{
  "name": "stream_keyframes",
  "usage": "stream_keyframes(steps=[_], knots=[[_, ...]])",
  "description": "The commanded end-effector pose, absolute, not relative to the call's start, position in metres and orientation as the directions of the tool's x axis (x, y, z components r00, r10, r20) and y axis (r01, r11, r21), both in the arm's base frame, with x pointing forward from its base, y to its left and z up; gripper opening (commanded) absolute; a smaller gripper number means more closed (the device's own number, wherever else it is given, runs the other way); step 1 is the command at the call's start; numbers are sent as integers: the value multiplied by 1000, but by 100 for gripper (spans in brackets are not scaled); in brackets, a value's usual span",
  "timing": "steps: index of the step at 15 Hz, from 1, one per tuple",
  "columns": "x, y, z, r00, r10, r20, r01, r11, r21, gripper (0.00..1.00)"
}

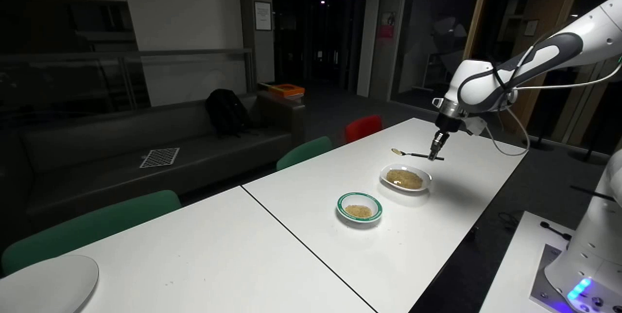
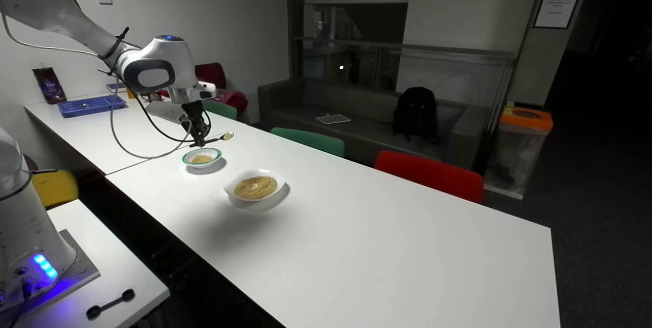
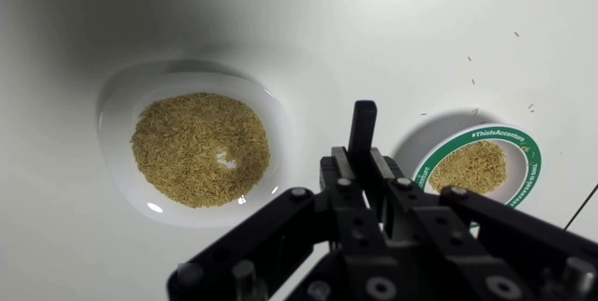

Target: Use the silver spoon to spoon out some contents from the bowl on the left and place them in the bowl on the right

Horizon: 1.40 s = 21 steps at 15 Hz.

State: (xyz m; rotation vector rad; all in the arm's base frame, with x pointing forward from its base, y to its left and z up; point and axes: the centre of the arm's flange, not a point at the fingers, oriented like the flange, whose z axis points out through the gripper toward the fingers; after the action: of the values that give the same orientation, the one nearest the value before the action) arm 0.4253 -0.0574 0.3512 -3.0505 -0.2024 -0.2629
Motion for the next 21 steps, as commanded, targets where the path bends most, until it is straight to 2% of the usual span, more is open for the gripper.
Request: stream_keyframes(steps=[1,10,21], knots=[[395,-72,345,970,90,226,113,-990,-90,3],[375,-93,317,973,3,229,51,-978,-204,3],[383,-111,302,967,-55,249,29,-947,-321,3]])
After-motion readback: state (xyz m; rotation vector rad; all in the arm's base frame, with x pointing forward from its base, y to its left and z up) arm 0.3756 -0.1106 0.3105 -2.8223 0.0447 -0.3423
